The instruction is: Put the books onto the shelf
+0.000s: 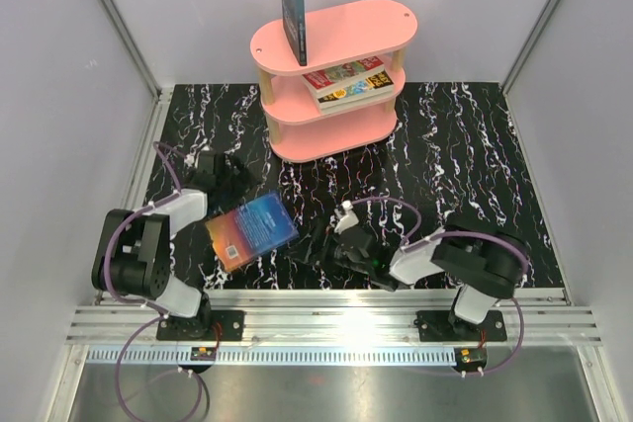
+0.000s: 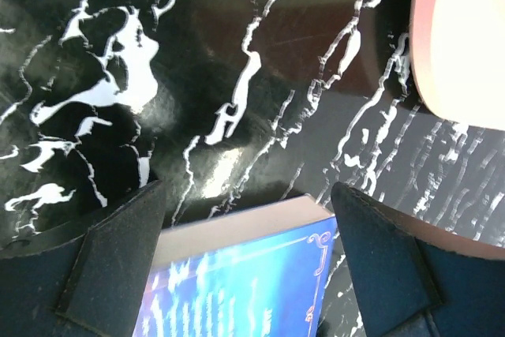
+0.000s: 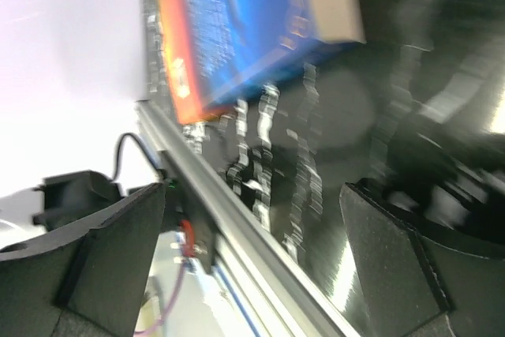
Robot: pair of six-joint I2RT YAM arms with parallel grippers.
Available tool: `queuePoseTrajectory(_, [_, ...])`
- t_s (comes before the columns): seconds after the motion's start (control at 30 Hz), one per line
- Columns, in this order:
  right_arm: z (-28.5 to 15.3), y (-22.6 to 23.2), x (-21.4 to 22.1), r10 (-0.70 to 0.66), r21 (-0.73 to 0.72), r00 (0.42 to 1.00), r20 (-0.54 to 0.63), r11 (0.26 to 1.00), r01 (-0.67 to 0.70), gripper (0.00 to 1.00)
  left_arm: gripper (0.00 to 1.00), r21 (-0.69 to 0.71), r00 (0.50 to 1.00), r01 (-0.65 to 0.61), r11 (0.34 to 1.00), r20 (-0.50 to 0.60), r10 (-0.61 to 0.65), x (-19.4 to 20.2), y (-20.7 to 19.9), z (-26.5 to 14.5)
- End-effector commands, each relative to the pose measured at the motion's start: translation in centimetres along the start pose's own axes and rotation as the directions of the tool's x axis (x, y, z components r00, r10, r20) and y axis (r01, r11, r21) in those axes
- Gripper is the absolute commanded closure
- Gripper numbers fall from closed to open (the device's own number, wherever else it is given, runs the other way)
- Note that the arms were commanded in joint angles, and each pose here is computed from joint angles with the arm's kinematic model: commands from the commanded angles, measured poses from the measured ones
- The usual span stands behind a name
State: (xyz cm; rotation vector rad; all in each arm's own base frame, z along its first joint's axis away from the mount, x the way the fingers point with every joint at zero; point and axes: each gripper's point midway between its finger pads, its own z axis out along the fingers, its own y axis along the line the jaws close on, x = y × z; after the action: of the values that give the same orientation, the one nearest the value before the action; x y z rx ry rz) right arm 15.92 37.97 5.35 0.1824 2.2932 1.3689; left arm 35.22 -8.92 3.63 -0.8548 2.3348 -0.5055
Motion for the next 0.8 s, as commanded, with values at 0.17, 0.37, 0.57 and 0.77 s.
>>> queuePoseTrajectory(0.17, [3.6,5.1,0.5,0.090,-0.144,0.993,-0.070,0.984,-0.100,0.00,0.09,0.016,0.992,-0.052,0.999,-0.111,0.053,4.8,2.9,-1.4])
queuePoseTrajectory(0.37, [5.3,3.8,0.0,0.068,-0.016,0.996,-0.052,0.998,-0.069,0.00,0.10,0.081,0.971,-0.078,0.994,-0.222,0.094,10.7,3.8,-2.5])
queuePoseTrajectory(0.57, [6.2,1.4,-6.6,0.041,0.072,0.996,0.075,0.996,-0.046,0.00,0.10,0.162,0.928,-0.128,0.978,-0.329,0.176,16.9,3.5,-4.2])
queuePoseTrajectory(0.77, [4.4,-2.3,-10.6,0.017,0.171,0.986,0.164,0.984,-0.045,0.00,0.11,0.268,0.874,-0.142,0.953,-0.419,0.248,20.7,2.8,-6.5])
